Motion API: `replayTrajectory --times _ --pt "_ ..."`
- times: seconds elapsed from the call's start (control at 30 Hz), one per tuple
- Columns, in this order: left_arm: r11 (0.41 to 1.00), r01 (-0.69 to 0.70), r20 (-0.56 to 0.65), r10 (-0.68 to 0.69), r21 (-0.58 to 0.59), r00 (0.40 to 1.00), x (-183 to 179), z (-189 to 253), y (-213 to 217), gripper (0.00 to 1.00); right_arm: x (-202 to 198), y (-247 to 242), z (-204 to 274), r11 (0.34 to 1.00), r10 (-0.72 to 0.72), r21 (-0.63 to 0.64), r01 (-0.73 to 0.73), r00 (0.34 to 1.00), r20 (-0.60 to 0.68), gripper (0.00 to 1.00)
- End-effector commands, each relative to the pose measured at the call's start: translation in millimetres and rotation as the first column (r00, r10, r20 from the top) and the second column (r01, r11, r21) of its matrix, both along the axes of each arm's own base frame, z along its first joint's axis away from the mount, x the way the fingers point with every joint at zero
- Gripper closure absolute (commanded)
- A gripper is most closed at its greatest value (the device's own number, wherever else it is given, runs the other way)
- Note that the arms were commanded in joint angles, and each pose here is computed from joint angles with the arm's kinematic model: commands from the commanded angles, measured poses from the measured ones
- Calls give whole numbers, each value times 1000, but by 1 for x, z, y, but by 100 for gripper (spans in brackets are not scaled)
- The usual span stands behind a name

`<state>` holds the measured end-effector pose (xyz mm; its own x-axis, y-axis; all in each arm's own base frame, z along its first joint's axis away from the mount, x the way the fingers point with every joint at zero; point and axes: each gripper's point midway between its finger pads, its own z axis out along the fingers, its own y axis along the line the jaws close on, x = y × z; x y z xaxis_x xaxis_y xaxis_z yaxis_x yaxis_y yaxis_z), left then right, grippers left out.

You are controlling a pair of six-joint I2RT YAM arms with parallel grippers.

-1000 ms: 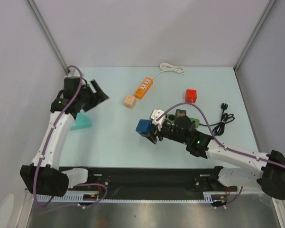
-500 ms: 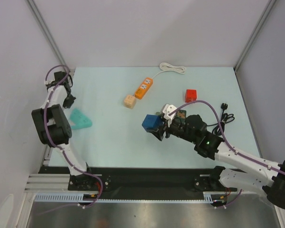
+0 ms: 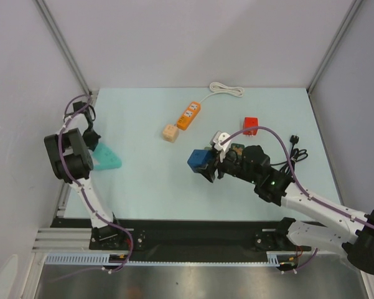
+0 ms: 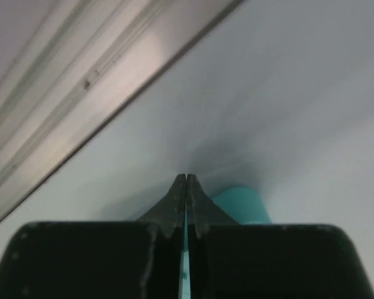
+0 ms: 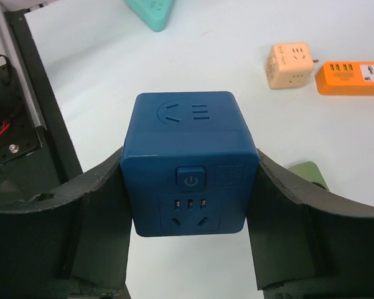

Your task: Insert the plug

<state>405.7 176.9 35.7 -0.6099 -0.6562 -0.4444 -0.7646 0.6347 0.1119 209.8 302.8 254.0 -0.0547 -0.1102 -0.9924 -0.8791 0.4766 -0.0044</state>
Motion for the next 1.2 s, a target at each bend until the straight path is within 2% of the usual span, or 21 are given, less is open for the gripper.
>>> replayTrajectory --times 0.0,0.13,0.2,0.3,0.33,0.43,0.53,0.57,0.63,0.67,0.7,0.73,0.8,0.9,0.93,1.0,1.03,1.17 --pt "992 82 -11 -84 -100 996 -7 -12 -33 100 10 -1 40 997 -29 73 27 999 27 100" --pt "960 255 79 -247 -114 966 -1 2 -90 99 11 -7 41 997 -53 64 52 998 19 100" --pt "945 283 97 -270 -163 958 -6 -1 -113 100 11 -11 46 995 -71 71 69 997 16 100" --pt "912 328 101 -312 -248 945 -30 -19 -156 100 10 -16 48 994 -85 65 85 996 1 100" --pt "903 337 57 -334 -268 941 -50 -32 -170 100 10 -17 47 994 -90 60 90 996 -6 100" --pt "871 393 86 -386 -294 919 -74 -34 -203 100 13 -19 34 993 -114 26 114 993 -33 100" --pt "845 447 158 -418 -294 895 -76 -12 -219 100 22 -20 9 986 -168 -39 165 982 -90 100" --pt "852 447 169 -415 -274 894 -73 -2 -216 98 24 -19 4 983 -179 -56 174 979 -101 100" --pt "889 434 168 -410 -143 896 -61 34 -192 85 23 -9 0 984 -176 -54 170 975 -137 100" --pt "902 422 167 -404 -91 899 -59 47 -181 65 23 -6 2 985 -173 -46 168 976 -133 100" --pt "911 412 176 -400 -32 899 -57 64 -171 58 15 2 7 989 -146 -31 143 980 -133 100" --pt "937 346 159 -350 57 923 -59 78 -146 42 15 8 13 991 -135 -9 135 984 -120 100" --pt "959 266 165 -280 101 946 -65 88 -120 40 6 20 16 995 -98 4 100 988 -116 100" --pt "990 106 184 -122 94 975 -89 87 -76 51 0 29 18 997 -73 7 74 990 -118 100" --pt "996 51 192 -64 72 979 -99 82 -60 48 -4 30 19 998 -62 4 62 992 -114 100" --pt "998 42 184 -48 41 982 -104 75 -55 40 -9 30 18 999 -52 2 52 993 -110 100" --pt "999 44 180 -44 9 983 -106 69 -56 31 -10 28 13 999 -50 -6 50 993 -110 100" --pt "992 55 154 -37 -115 987 -112 43 -78 25 -14 20 17 998 -49 23 51 995 -83 100"
